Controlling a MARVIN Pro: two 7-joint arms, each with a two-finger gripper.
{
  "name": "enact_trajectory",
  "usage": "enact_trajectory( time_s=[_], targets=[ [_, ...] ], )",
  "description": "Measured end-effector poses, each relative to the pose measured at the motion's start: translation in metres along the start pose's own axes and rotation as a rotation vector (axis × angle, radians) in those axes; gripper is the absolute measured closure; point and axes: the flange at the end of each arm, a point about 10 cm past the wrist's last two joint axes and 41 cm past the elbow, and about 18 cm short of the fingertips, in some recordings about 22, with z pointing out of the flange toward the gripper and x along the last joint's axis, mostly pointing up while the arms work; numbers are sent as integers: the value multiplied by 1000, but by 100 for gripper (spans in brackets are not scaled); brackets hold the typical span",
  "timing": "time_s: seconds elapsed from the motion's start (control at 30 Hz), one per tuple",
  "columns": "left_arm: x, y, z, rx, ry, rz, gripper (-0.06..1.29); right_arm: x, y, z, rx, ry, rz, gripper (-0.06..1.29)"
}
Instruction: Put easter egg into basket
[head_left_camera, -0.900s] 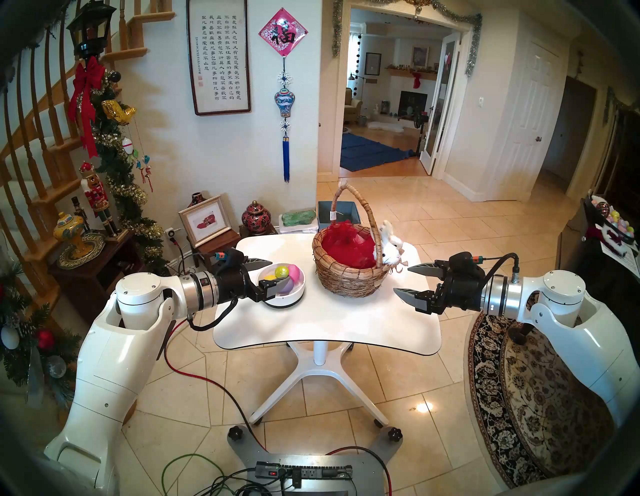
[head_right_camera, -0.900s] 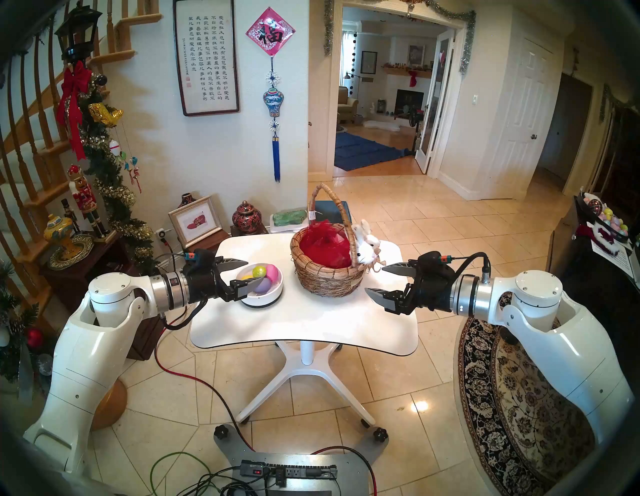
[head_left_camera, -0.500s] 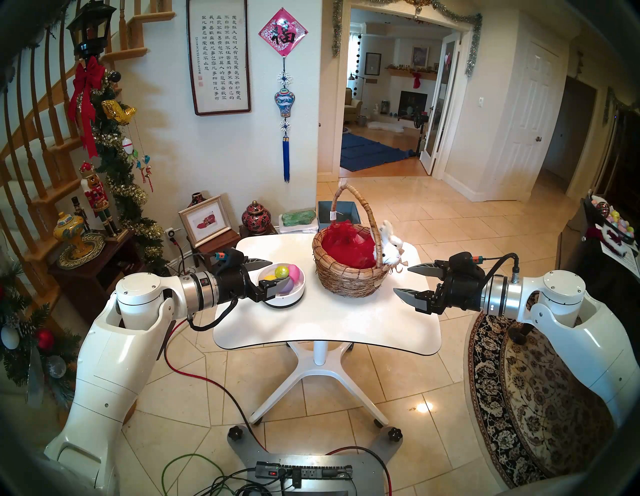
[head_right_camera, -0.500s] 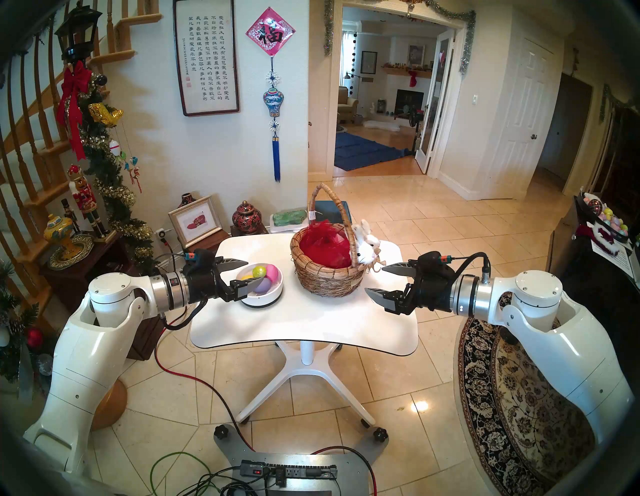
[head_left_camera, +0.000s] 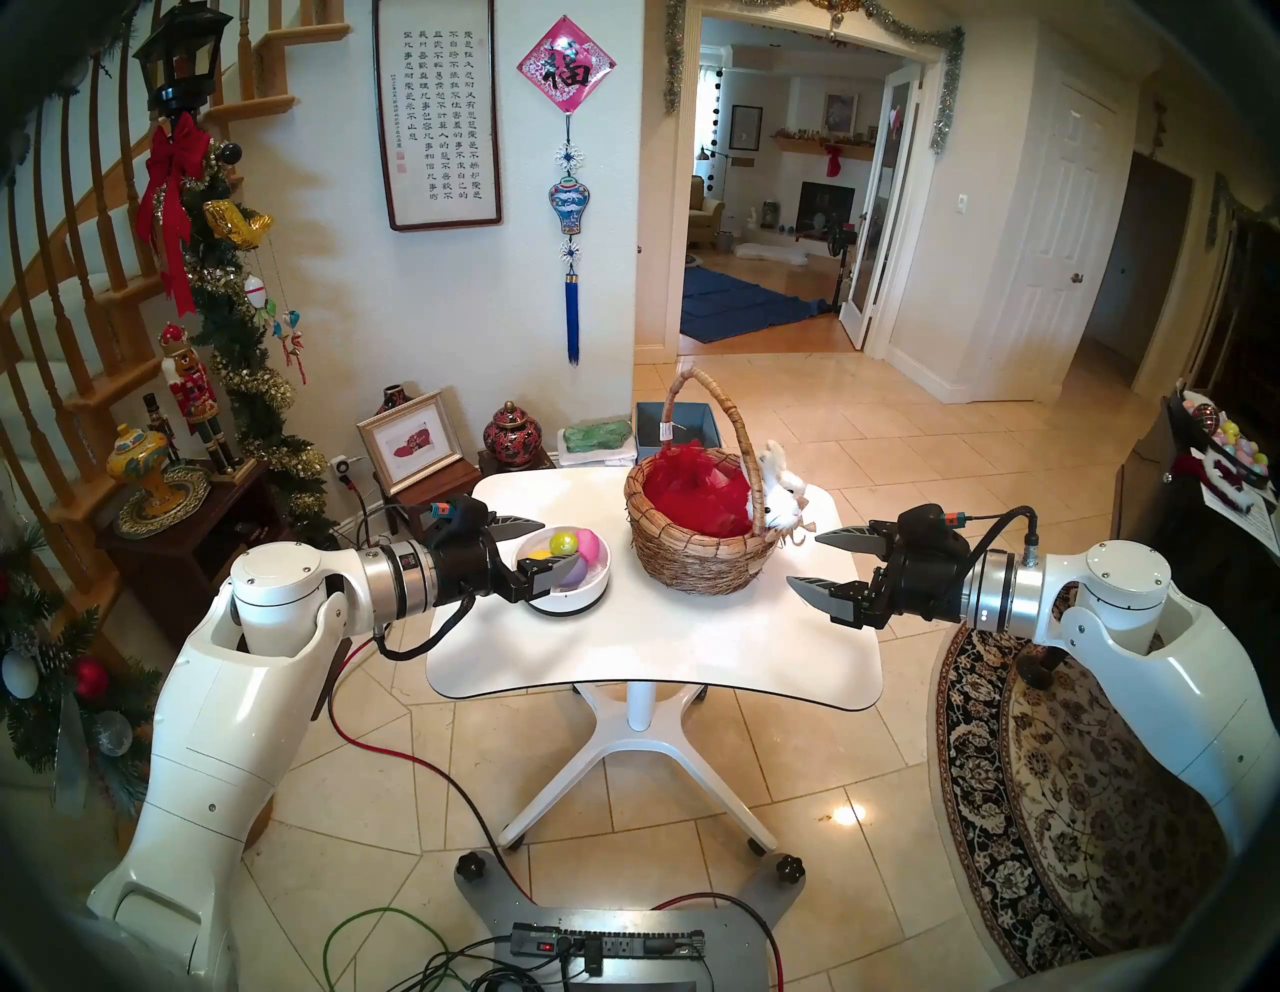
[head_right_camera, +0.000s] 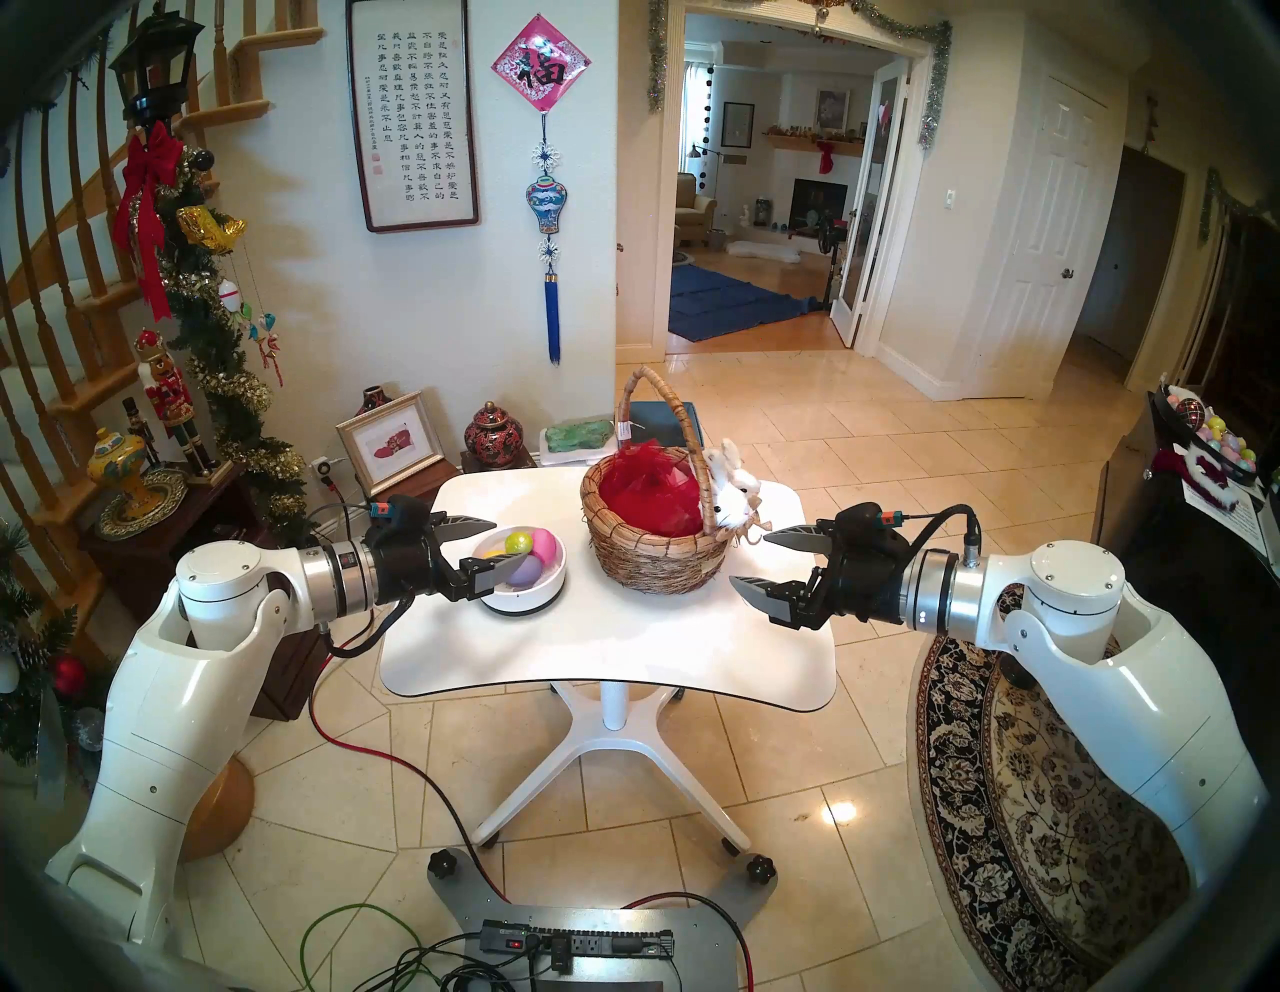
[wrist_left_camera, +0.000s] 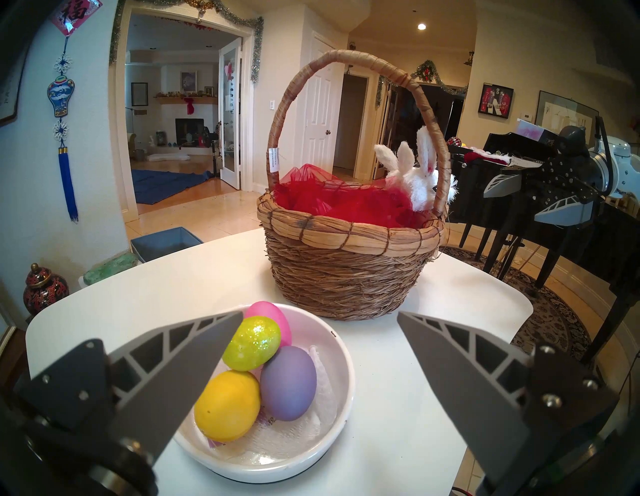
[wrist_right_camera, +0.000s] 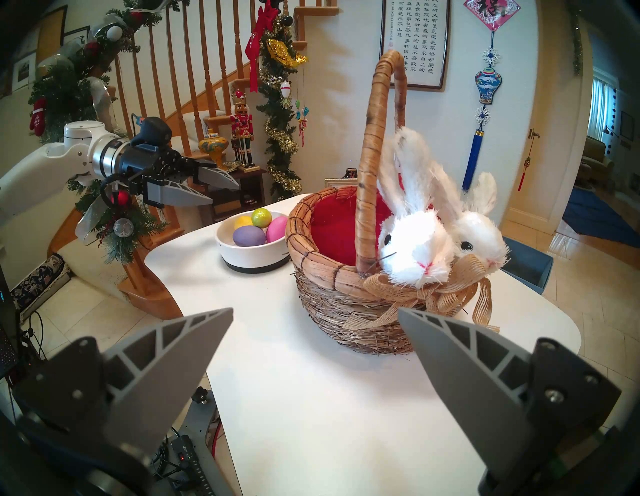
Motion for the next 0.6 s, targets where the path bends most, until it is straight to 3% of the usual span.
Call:
enact_trajectory(
  time_s=[0.27, 0.6],
  targets=[
    [8, 0, 11, 0, -23, 20, 2, 0, 0, 0, 0, 0, 0, -1],
    [9, -19, 23, 46, -46, 24, 2, 0, 0, 0, 0, -1, 0, -1]
  ],
)
